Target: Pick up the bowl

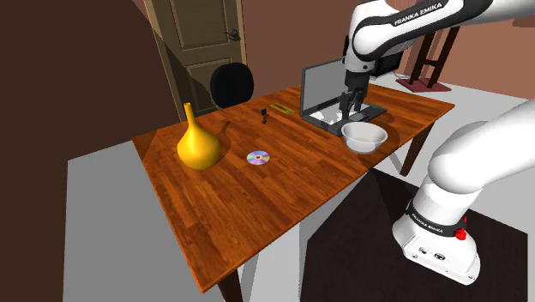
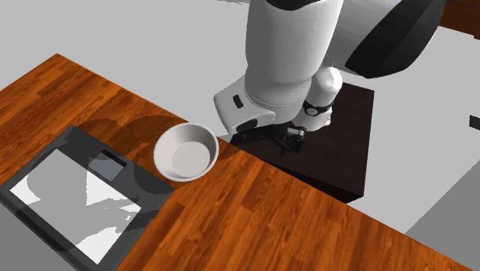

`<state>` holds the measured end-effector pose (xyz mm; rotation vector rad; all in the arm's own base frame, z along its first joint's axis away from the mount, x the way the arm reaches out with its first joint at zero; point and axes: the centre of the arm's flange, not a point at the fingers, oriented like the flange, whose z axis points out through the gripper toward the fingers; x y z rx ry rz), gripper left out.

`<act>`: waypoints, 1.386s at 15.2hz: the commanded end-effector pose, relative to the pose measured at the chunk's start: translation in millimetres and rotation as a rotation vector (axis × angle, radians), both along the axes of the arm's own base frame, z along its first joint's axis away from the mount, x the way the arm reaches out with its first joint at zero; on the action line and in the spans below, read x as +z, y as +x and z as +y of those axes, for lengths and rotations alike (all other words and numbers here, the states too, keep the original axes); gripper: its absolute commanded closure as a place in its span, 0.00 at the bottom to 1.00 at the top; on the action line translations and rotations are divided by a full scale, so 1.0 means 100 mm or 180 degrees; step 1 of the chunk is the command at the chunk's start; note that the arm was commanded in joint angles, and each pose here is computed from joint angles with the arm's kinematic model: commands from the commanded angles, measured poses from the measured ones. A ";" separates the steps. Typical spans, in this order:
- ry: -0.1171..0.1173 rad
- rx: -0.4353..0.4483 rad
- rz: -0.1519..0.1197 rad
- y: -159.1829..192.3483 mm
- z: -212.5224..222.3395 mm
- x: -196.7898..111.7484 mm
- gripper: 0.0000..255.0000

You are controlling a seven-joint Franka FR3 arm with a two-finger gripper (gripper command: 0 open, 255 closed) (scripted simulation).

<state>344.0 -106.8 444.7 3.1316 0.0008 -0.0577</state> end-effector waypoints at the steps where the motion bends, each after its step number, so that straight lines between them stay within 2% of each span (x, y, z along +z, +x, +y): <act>1: -0.0036 -0.0050 0.0014 0.06 -0.15 -0.18 0.00; 14: -0.0257 -0.0375 0.0140 0.36 -1.26 -1.39 0.00; 21: -0.0263 -0.0384 0.0143 0.37 -1.29 -1.73 0.00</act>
